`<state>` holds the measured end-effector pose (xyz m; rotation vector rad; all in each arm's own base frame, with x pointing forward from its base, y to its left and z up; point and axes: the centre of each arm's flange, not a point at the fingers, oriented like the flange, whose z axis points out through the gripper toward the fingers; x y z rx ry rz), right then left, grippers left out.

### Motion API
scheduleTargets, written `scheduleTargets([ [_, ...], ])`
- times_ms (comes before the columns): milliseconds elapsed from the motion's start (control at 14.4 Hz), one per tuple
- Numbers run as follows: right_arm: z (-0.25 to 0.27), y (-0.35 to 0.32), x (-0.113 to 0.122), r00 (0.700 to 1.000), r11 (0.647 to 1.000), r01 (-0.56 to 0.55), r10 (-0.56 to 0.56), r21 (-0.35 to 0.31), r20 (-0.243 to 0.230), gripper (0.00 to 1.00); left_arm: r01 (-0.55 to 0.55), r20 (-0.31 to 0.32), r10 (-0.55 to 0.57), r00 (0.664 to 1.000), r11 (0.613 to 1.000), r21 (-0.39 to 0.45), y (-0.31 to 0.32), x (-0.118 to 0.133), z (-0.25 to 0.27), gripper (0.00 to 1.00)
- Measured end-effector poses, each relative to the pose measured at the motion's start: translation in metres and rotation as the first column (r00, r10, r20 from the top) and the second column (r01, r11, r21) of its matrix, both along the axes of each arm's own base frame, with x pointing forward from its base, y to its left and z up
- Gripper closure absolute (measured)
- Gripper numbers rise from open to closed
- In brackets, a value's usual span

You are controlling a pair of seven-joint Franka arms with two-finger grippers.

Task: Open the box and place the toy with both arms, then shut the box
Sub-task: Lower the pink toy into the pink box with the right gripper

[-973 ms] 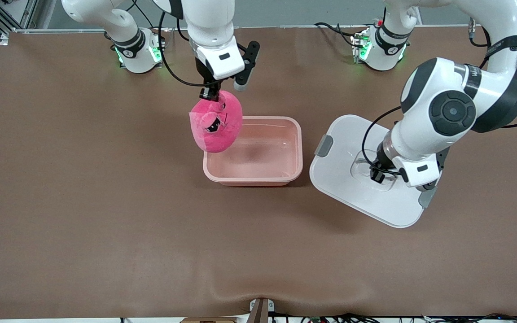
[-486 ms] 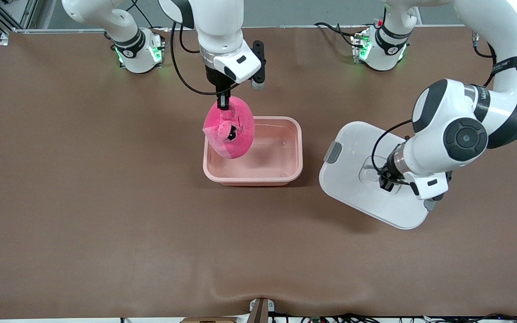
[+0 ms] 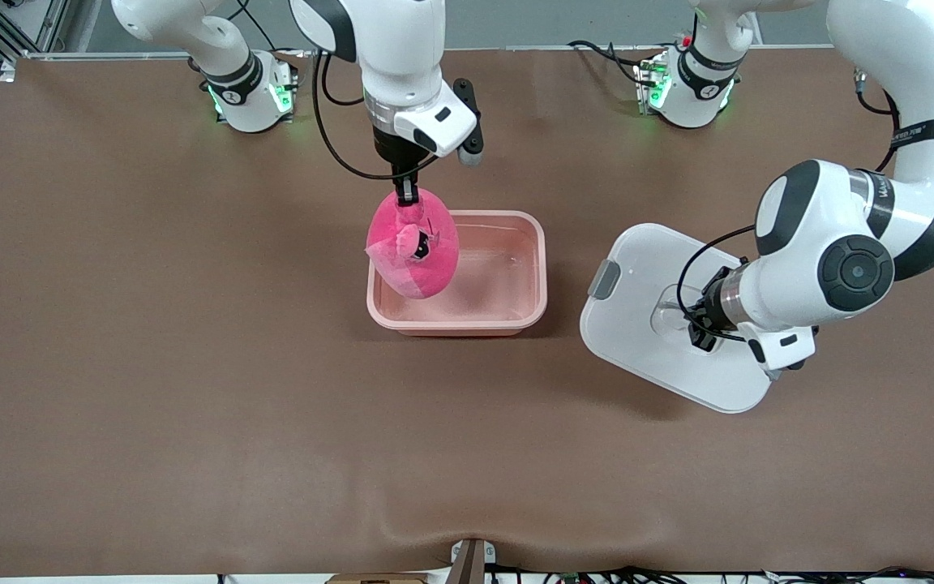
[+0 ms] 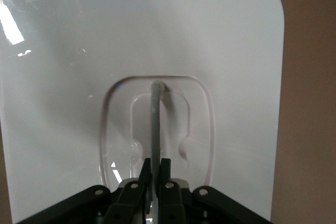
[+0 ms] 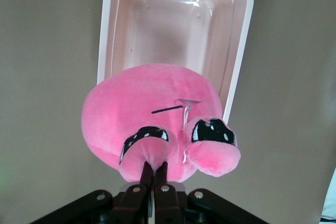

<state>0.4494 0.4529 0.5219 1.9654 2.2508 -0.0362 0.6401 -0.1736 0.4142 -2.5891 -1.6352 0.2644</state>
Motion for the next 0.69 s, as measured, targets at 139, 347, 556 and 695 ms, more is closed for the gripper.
scheduleTargets([
  [139,-0.011,0.001,0.006,1.0,1.0,0.001,-0.001,-0.009,0.006,0.97,0.0,-0.002,0.0,1.0,1.0,-0.004,-0.001,0.0,-0.002,0.93],
  [347,-0.026,0.001,0.016,1.0,1.0,0.002,-0.001,-0.027,0.016,0.97,0.005,-0.004,-0.005,1.0,1.0,-0.008,-0.005,0.0,-0.005,0.93],
  [556,-0.028,0.002,0.017,1.0,0.999,-0.002,0.002,-0.034,0.023,0.97,0.013,-0.006,-0.013,1.0,1.0,-0.01,-0.01,0.0,-0.008,0.93],
  [695,-0.027,0.002,0.018,0.999,1.0,-0.005,0.006,-0.029,0.034,0.97,0.017,-0.007,-0.017,1.0,1.0,-0.011,-0.013,-0.001,-0.008,0.93],
])
